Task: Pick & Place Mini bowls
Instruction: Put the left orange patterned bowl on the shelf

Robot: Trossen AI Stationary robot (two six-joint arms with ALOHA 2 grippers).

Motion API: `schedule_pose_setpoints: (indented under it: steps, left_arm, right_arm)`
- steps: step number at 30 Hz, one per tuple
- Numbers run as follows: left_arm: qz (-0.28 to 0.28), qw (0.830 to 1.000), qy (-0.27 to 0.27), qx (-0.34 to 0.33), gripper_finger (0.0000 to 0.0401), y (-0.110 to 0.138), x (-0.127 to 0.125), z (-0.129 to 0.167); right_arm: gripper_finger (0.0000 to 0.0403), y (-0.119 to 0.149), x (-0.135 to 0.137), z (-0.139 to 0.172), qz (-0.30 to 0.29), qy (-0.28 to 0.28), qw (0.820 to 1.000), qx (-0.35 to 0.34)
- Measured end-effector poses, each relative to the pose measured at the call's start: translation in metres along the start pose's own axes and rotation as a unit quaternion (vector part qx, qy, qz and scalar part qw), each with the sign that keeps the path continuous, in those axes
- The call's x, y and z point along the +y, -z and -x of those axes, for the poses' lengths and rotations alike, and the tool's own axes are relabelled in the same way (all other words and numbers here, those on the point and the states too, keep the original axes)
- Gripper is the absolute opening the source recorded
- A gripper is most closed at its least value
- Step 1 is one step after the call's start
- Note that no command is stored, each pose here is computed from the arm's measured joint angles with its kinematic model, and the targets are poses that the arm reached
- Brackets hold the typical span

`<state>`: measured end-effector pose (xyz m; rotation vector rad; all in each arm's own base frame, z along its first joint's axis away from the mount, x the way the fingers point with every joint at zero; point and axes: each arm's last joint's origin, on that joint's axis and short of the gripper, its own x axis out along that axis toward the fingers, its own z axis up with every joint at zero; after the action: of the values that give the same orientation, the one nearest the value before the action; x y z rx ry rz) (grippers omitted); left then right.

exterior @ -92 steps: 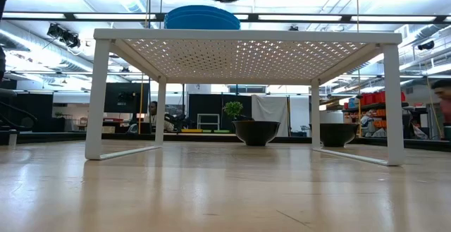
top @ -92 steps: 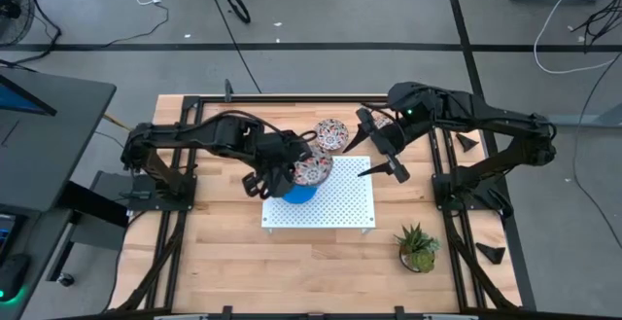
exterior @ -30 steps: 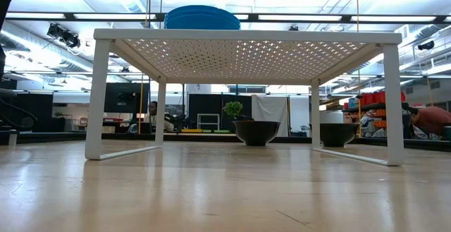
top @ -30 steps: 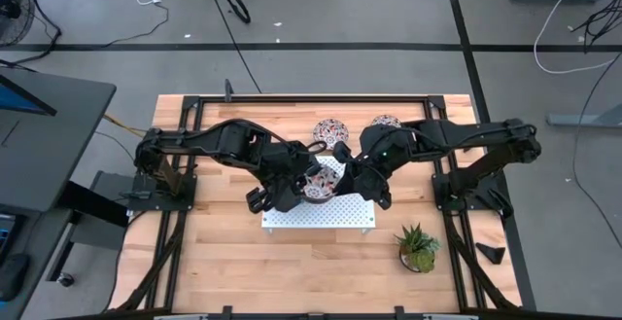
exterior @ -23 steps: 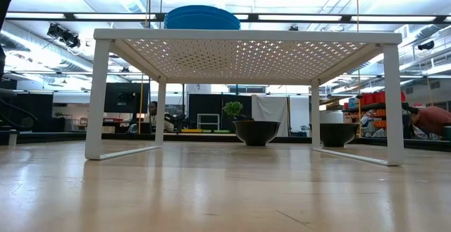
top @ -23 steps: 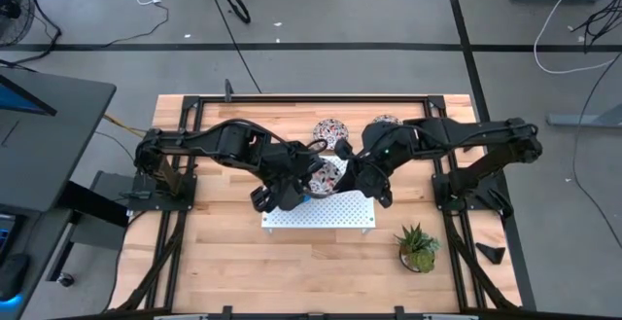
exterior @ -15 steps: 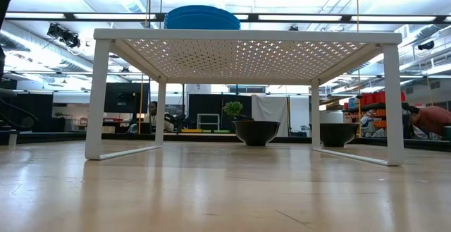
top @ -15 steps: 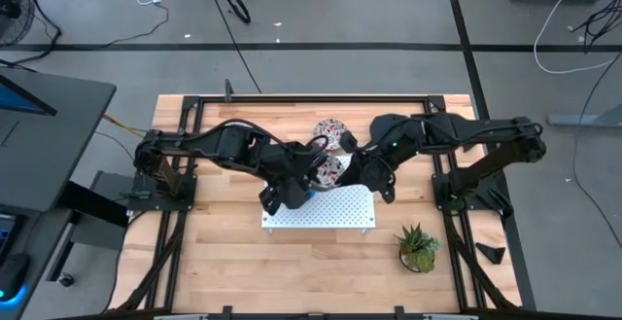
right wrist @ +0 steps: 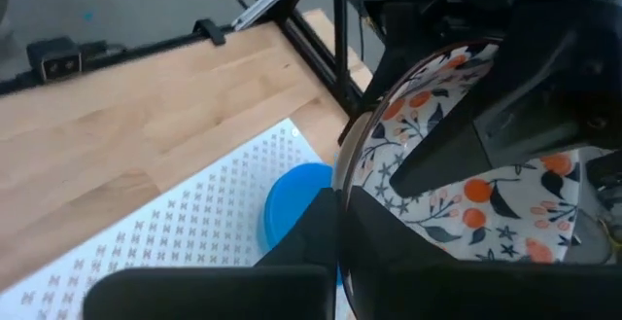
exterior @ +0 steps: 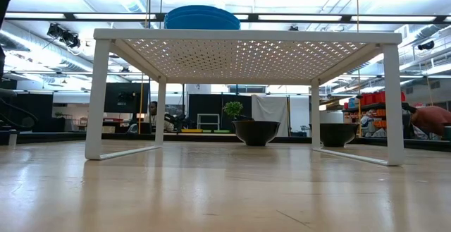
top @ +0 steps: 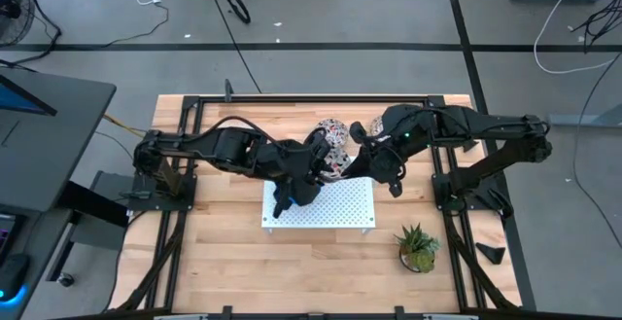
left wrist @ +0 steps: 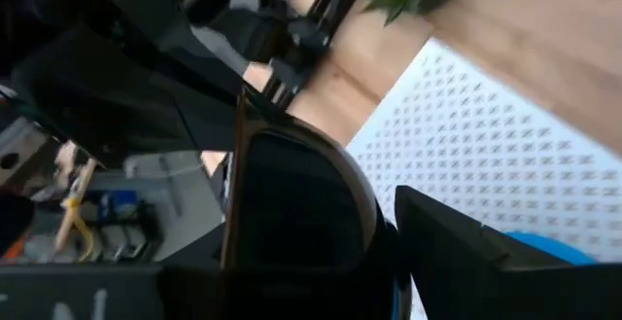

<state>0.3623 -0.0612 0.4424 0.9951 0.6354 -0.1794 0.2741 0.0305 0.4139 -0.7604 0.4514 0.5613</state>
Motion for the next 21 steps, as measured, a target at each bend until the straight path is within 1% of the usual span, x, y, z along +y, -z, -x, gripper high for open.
schedule_pose_setpoints:
  steps: [4,8,11,18,21]
  left_arm:
    - [0.028,0.999,0.02,-0.024,0.0198,0.0,0.003,0.007]
    - [0.063,0.997,0.035,-0.032,0.0206,0.001,0.002,0.009]
    - [0.093,0.995,0.034,-0.034,0.0223,0.002,0.003,0.012]
    - [0.116,0.992,0.035,-0.039,0.0272,-0.001,0.001,0.014]
    - [0.149,0.987,0.037,-0.039,0.0284,-0.004,0.0,0.016]
  right_arm:
    - [0.0006,-0.003,-0.001,0.003,-0.019,0.009,1.0,-0.018]
    - [0.0006,-0.004,-0.001,0.005,-0.01,0.015,1.0,-0.025]
    - [0.0006,0.0,0.002,0.004,-0.018,0.001,1.0,-0.008]
    - [0.0006,0.001,0.003,0.002,-0.01,-0.01,1.0,-0.002]
    - [0.0006,0.001,0.004,0.002,-0.012,-0.012,1.0,0.0]
